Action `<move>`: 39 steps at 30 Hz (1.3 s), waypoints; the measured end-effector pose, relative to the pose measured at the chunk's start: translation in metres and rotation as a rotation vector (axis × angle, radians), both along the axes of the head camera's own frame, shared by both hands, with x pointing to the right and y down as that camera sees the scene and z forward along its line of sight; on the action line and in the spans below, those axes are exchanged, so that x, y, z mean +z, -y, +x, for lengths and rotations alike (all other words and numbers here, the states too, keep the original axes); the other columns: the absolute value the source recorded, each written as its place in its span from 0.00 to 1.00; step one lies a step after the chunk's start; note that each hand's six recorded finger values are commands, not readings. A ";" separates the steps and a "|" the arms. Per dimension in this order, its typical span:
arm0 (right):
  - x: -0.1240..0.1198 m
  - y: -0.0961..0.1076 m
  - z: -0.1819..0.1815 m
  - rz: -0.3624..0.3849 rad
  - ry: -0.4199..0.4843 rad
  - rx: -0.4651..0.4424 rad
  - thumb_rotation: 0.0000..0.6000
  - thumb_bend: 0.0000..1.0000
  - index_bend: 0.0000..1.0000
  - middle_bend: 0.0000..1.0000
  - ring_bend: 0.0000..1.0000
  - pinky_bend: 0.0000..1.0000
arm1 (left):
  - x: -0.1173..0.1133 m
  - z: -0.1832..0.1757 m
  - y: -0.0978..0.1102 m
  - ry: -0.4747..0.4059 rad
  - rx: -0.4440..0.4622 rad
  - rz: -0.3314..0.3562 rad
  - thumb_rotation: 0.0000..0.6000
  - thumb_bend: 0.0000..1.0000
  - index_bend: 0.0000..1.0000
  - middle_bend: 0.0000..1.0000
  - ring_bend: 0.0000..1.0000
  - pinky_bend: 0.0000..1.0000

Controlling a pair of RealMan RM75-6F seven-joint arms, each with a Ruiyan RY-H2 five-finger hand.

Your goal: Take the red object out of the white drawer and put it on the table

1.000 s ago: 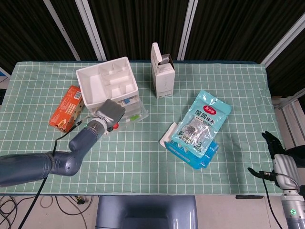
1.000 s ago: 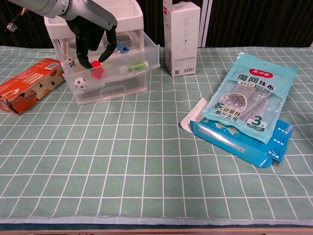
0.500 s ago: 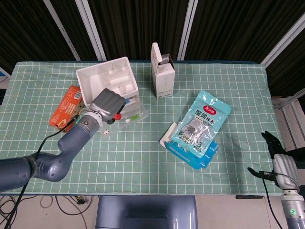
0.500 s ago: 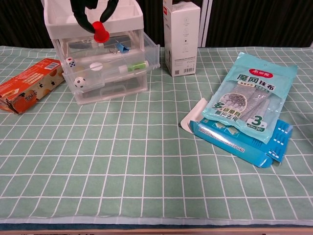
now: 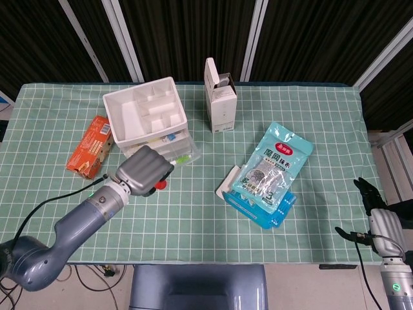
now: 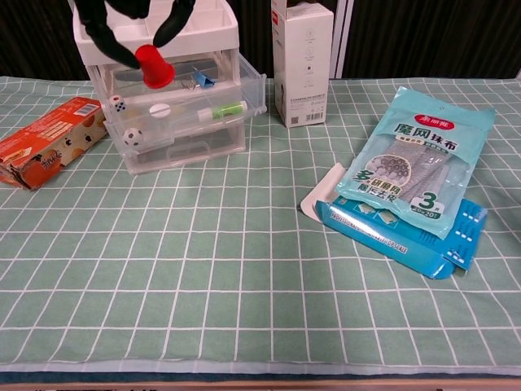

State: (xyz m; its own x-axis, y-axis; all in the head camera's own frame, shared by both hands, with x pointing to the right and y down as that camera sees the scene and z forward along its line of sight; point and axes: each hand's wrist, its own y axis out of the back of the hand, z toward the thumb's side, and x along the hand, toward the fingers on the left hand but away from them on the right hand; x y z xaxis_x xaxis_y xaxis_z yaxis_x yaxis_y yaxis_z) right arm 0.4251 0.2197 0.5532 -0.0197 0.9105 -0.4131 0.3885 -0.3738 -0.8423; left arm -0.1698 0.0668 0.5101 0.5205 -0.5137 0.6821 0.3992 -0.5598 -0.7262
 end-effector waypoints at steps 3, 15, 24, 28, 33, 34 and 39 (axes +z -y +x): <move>0.000 0.000 0.000 -0.001 0.000 0.001 1.00 0.04 0.00 0.00 0.00 0.22 | 0.001 -0.005 -0.018 -0.006 0.042 -0.012 1.00 0.34 0.60 1.00 1.00 1.00; 0.000 0.000 0.000 -0.003 0.003 0.003 1.00 0.04 0.00 0.00 0.00 0.22 | 0.052 -0.030 -0.087 0.060 0.174 -0.116 1.00 0.35 0.60 1.00 1.00 1.00; 0.000 0.000 0.001 -0.004 0.002 0.005 1.00 0.04 0.00 0.00 0.00 0.22 | 0.106 -0.052 -0.110 0.169 0.253 -0.093 1.00 0.35 0.58 1.00 1.00 1.00; 0.001 0.000 0.001 -0.006 0.002 0.005 1.00 0.04 0.00 0.00 0.00 0.22 | 0.124 -0.062 -0.114 0.201 0.241 -0.087 1.00 0.34 0.58 1.00 1.00 1.00; 0.001 0.000 0.001 -0.005 0.001 0.006 1.00 0.04 0.00 0.00 0.00 0.22 | 0.141 -0.070 -0.120 0.226 0.223 -0.105 1.00 0.32 0.57 1.00 1.00 1.00; 0.001 0.000 0.001 -0.005 0.000 0.006 1.00 0.04 0.00 0.00 0.00 0.22 | 0.145 -0.072 -0.122 0.230 0.220 -0.110 1.00 0.32 0.57 1.00 1.00 1.00; 0.001 0.000 0.001 -0.006 -0.002 0.006 1.00 0.04 0.00 0.00 0.00 0.22 | 0.155 -0.075 -0.129 0.237 0.214 -0.125 1.00 0.26 0.56 1.00 1.00 1.00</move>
State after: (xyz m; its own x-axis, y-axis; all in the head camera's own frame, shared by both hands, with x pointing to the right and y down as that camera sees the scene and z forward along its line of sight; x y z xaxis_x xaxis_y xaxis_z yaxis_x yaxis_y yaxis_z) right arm 0.4259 0.2197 0.5539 -0.0255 0.9080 -0.4182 0.3893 -0.3763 -0.8407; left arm -0.2444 0.1958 0.6650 0.4267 -0.3143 0.8481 0.6671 -0.5237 -0.5297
